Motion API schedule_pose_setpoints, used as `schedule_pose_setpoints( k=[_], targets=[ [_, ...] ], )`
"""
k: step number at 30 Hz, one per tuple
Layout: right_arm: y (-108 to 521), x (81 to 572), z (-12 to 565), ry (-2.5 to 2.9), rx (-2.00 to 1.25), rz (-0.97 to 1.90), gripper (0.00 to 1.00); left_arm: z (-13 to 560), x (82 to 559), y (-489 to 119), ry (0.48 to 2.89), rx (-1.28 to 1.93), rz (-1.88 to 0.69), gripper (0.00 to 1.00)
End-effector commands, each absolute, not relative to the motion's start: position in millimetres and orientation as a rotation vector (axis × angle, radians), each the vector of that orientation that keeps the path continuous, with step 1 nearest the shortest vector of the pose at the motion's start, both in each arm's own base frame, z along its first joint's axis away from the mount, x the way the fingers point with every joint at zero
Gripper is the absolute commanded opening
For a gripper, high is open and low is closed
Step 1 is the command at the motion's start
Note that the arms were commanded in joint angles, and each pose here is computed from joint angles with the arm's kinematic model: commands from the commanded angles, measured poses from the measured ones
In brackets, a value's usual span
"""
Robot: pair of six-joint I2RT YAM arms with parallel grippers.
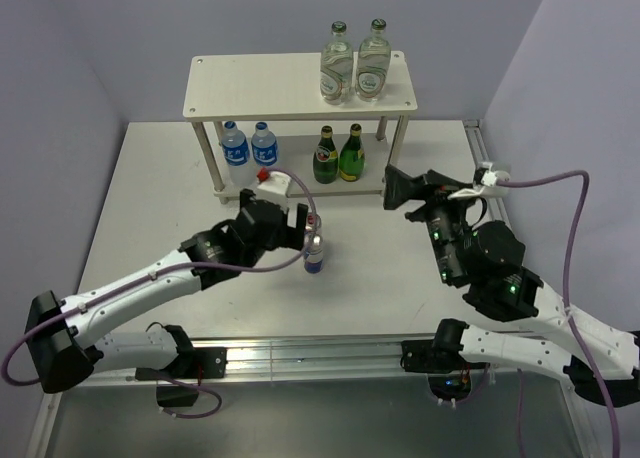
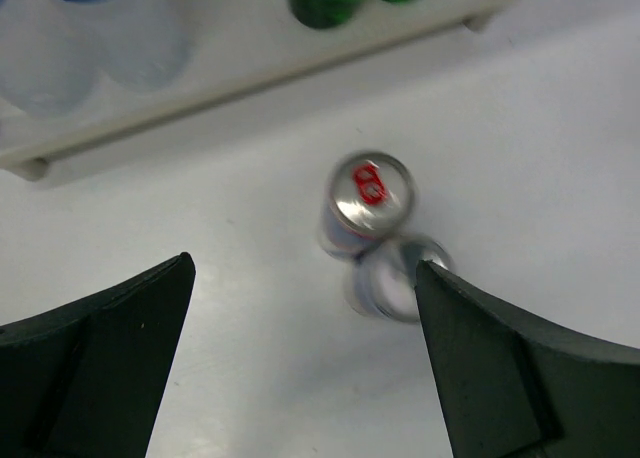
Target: Place and organize the beverage onto the shelf
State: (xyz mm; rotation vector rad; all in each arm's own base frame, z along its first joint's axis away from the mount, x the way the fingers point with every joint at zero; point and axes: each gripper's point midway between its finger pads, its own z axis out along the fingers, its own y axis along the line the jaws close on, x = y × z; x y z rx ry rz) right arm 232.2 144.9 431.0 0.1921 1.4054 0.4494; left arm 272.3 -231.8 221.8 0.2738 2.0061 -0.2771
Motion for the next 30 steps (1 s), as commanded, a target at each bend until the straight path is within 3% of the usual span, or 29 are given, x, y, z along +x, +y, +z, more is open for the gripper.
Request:
schedule_pose_setpoints(
  k=[1,13,30],
  targets=[
    [132.0,226.6,369.7,1.543,0.236,0.373,1.00,217.2,251.8,-257.1,2.002,0.184,-0.373,0.99],
    [95.4,212.2,358.1,1.545,0.247,0.325,1.00,141.9,205.1,-309.2,2.076,0.162,-0.397,0.99],
    [81.2,205.8,351.2,1.561,0.238,0.298,1.00,93.2,262.4,-321.5,1.923,-0.022,-0.168,0.99]
  ],
)
